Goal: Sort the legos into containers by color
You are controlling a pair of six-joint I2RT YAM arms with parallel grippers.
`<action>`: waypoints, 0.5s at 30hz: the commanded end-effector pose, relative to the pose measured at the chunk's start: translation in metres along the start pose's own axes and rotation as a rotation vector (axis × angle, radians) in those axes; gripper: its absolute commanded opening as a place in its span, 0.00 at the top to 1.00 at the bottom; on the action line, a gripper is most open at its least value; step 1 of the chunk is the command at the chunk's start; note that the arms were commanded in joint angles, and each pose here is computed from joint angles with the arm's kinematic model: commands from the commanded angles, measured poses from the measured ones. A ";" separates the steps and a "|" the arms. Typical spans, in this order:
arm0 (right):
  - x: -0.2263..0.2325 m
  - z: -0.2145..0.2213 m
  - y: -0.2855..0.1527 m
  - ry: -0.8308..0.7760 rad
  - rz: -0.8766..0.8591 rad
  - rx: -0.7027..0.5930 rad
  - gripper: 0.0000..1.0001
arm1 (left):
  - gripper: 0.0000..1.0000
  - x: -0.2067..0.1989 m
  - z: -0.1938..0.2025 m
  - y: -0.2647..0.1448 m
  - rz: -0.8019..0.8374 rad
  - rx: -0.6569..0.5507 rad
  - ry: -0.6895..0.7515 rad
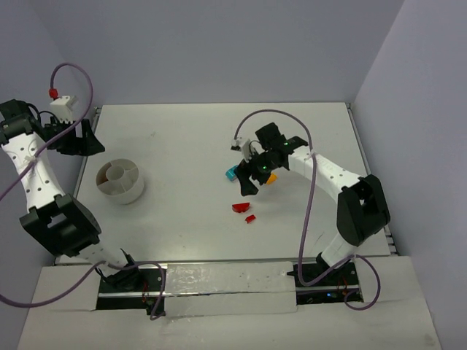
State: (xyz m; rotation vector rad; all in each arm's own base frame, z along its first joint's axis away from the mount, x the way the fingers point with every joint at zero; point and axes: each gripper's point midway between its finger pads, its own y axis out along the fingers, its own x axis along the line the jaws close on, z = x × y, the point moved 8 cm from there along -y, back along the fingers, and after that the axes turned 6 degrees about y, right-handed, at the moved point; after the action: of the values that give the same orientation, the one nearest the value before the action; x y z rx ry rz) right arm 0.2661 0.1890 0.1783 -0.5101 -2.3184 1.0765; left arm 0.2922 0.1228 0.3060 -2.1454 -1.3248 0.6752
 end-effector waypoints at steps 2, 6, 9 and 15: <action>0.017 0.012 0.015 -0.196 -0.045 0.024 0.15 | 0.12 -0.036 0.001 -0.002 0.124 -0.061 0.065; 0.014 0.022 0.032 -0.255 -0.053 0.059 0.19 | 0.13 -0.053 0.003 0.004 0.139 -0.054 0.095; 0.011 0.024 0.042 -0.275 -0.051 0.070 0.22 | 0.13 -0.067 0.003 0.009 0.136 -0.055 0.126; 0.006 0.026 0.063 -0.321 -0.046 0.081 0.32 | 0.13 -0.086 0.005 0.019 0.144 -0.063 0.171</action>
State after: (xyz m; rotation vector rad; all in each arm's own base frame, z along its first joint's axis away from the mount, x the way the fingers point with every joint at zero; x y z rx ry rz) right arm 0.2462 0.2050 0.1264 -0.2836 -2.4451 1.2851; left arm 0.2649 0.0463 0.2891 -2.2768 -1.0845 0.6264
